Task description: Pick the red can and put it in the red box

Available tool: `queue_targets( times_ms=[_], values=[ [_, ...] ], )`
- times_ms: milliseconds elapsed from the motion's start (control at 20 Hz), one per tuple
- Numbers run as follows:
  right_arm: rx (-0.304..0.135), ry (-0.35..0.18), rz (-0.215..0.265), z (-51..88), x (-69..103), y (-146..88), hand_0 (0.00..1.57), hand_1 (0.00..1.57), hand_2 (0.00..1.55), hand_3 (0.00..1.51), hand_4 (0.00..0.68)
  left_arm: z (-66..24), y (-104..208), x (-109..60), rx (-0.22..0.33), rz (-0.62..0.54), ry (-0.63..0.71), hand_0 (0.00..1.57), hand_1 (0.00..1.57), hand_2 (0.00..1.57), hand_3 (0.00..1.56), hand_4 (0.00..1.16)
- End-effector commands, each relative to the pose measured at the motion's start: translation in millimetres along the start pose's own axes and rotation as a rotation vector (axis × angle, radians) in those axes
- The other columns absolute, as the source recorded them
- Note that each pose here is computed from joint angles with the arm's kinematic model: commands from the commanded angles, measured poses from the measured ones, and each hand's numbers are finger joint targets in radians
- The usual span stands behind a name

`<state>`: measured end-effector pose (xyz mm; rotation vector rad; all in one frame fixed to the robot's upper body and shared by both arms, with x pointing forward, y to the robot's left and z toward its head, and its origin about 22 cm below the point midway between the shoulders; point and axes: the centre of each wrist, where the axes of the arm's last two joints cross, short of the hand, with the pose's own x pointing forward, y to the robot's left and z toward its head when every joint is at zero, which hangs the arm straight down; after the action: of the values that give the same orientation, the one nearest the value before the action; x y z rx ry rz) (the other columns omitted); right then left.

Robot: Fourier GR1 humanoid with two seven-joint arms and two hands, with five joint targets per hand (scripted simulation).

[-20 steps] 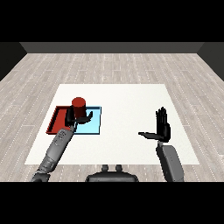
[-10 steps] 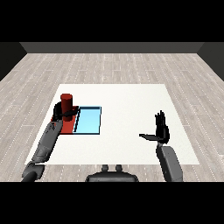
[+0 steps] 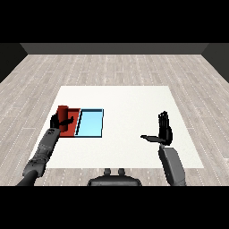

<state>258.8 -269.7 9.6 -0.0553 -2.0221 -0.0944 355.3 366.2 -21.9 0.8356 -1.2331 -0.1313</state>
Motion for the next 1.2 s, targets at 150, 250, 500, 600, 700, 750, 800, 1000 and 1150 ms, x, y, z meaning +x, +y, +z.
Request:
queue_targets(
  times_ms=[150, 250, 500, 600, 700, 750, 800, 1000, 1150],
  values=[
    [0.015, -0.05, 0.016, -0.6, 4.1, -2, 0.0, 0.0, 0.0, 0.0, 0.0, 0.6, -10, -17.2, -0.008, -0.111, 0.212, 0.64, 0.64, 0.67, 0.14, 0.68],
    [0.006, -0.066, 0.007, -3.5, 9.6, -8, 0.0, 0.0, 0.0, 0.0, 0.0, -3.4, 0, -18.0, -0.018, -0.099, 0.238, 0.8, 0.8, 0.75, 0.0, 0.71],
    [0.014, -0.059, -0.029, 5.9, 2.2, 5, 0.0, 0.0, 0.0, 0.0, 0.0, -7.6, 6, -14.6, -0.154, -0.14, 0.208, 0.23, 0.23, 0.45, 0.0, 0.69],
    [0.024, -0.088, -0.012, 16.3, 5.4, 11, 0.0, 0.0, 0.0, 0.0, 0.0, 2.6, 10, -39.9, -0.171, -0.25, 0.241, 0.0, 0.0, 0.0, 0.0, 0.64],
    [0.025, -0.097, -0.017, 14.7, 6.8, 5, 0.0, 0.0, 0.0, 0.0, 0.0, 0.7, 8, -35.1, -0.163, -0.318, 0.274, 0.0, 0.0, 0.0, 0.0, 0.0],
    [0.03, -0.097, -0.015, 5.8, 1.6, 2, 0.0, 0.0, 0.0, 0.0, 0.0, -1.4, 8, -30.4, -0.17, -0.306, 0.298, 0.0, 0.0, 0.0, 0.0, 0.0],
    [0.026, -0.09, -0.03, 2.5, 9.0, 2, 0.0, 0.0, 0.0, 0.0, 0.0, -6.8, 17, -25.5, -0.166, -0.304, 0.288, 0.0, 0.0, 0.0, 0.0, 0.0],
    [0.031, -0.1, -0.021, 10.0, 9.7, -4, 0.0, 0.0, 0.0, 0.0, 0.0, -6.8, 13, -22.5, -0.142, -0.212, 0.35, 0.0, 0.0, 0.0, 0.0, 0.0],
    [0.031, -0.114, -0.046, 12.7, 11.8, -2, 0.0, 0.0, 0.0, 0.0, 0.0, -9.2, 12, -15.4, -0.032, -0.059, 0.226, 0.0, 0.0, 0.0, 0.0, 0.0]
  ],
)
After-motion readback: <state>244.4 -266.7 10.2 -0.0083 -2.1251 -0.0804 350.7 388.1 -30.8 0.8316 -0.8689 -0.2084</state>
